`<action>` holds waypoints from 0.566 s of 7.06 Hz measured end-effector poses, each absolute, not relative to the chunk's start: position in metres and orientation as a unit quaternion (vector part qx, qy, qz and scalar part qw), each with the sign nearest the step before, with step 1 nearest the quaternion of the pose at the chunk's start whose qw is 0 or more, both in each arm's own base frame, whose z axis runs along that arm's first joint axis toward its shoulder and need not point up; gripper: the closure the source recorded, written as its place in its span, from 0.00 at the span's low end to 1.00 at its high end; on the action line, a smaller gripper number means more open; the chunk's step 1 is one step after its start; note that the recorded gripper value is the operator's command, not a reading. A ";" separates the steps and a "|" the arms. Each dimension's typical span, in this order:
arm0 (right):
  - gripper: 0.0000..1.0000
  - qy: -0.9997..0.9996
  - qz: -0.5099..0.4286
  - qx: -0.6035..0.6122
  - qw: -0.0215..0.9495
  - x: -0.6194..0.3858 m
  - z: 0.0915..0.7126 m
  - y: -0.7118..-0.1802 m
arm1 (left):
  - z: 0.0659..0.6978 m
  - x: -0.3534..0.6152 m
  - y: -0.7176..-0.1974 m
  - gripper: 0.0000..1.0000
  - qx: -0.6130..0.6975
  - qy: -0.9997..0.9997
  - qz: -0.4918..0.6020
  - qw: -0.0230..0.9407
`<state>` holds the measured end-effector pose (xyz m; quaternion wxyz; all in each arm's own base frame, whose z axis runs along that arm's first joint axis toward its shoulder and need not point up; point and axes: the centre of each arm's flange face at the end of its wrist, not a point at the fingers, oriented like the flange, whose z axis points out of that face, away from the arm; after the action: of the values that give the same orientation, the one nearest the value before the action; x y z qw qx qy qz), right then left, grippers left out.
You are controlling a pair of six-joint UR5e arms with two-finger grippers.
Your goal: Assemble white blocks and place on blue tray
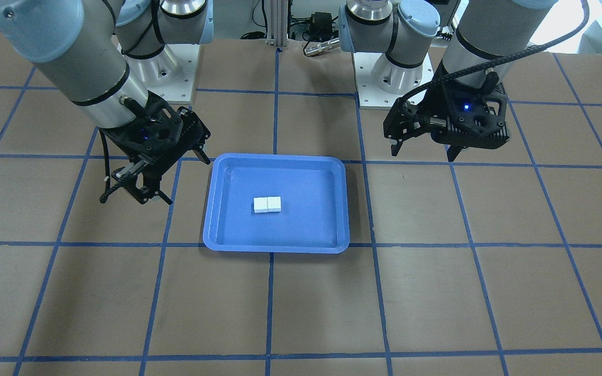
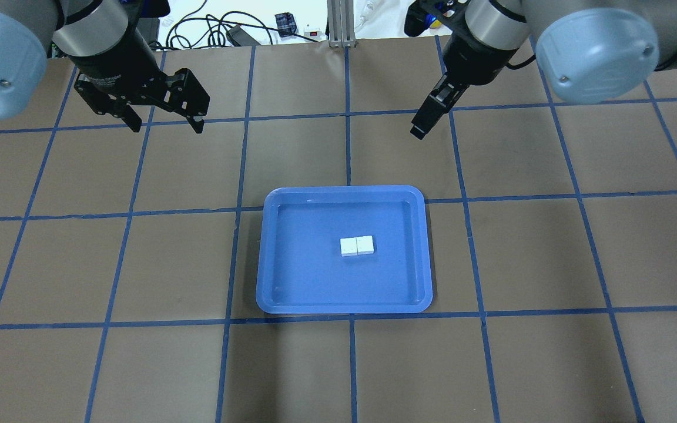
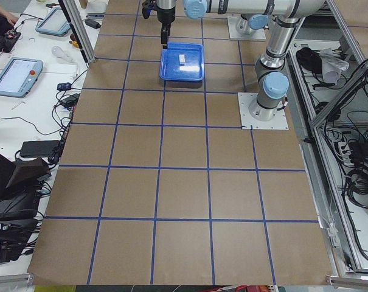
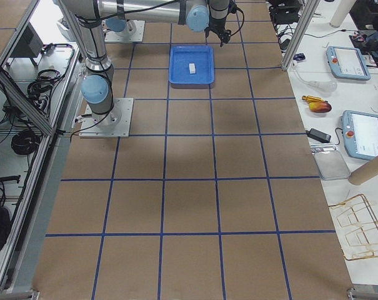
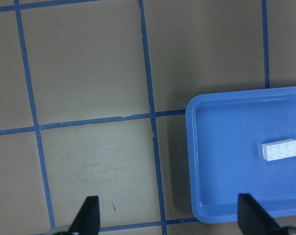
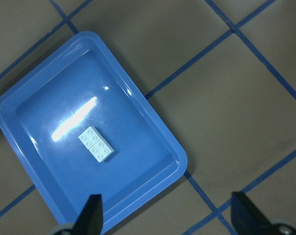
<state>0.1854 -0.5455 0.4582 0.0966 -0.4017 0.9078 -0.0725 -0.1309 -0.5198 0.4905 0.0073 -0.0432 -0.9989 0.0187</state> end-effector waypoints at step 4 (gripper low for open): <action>0.00 0.978 -0.030 -0.205 0.008 0.152 0.505 -0.507 | 0.496 -0.128 -0.519 0.00 -0.041 -0.999 0.019 0.006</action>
<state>0.1518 -0.5073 0.5055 0.0077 -0.2052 0.9782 -0.0298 -0.1280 -0.5194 0.4961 0.0062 -0.0410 -0.9989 0.0194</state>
